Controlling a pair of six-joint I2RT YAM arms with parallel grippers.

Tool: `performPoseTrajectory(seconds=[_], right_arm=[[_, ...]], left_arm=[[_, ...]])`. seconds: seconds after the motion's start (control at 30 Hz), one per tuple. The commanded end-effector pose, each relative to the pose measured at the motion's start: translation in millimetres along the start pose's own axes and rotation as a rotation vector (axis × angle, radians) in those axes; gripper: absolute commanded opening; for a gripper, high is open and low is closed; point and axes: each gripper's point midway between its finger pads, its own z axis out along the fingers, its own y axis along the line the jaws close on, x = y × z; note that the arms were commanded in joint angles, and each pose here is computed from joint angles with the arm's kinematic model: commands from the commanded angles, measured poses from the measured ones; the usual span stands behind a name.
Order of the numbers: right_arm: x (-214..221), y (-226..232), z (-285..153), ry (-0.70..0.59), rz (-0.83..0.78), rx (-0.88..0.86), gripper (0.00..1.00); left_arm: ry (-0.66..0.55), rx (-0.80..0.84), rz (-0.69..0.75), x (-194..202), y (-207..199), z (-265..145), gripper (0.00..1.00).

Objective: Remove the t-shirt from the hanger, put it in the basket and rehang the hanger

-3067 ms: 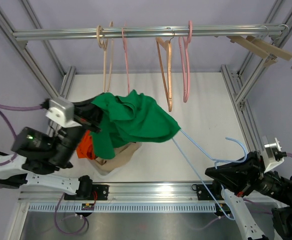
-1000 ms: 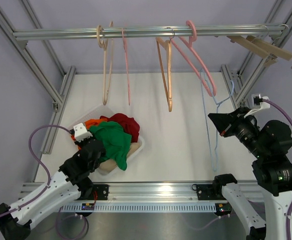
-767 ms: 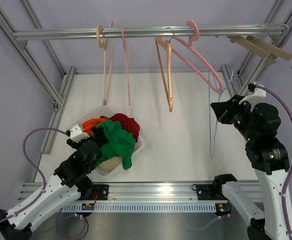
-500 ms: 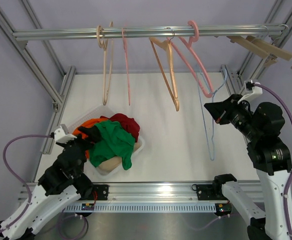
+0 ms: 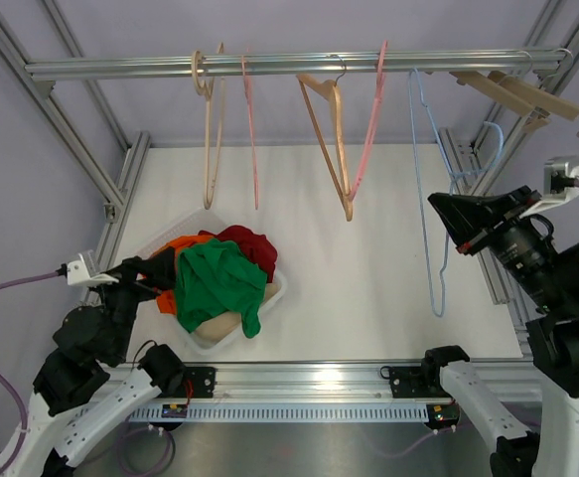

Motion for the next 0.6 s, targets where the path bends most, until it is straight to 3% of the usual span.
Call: performPoseTrajectory(seconds=[0.0,0.2,0.4,0.57], right_arm=[[18,-44,23,0.071,-0.005,0.158,0.00],[44,-80,56,0.160,0.026,0.236,0.00],[39,-127,85,0.136,0.000,0.405,0.00],[52,-150,135,0.216,-0.003,0.390,0.00]], left_arm=[[-0.021,0.116,0.068,-17,-9,-17,0.99],[0.023,0.232,0.170,-8,-22,-24,0.99],[0.033,0.199,0.224,10,-9,-18,0.99],[-0.017,0.167,0.220,0,1,-22,0.99]])
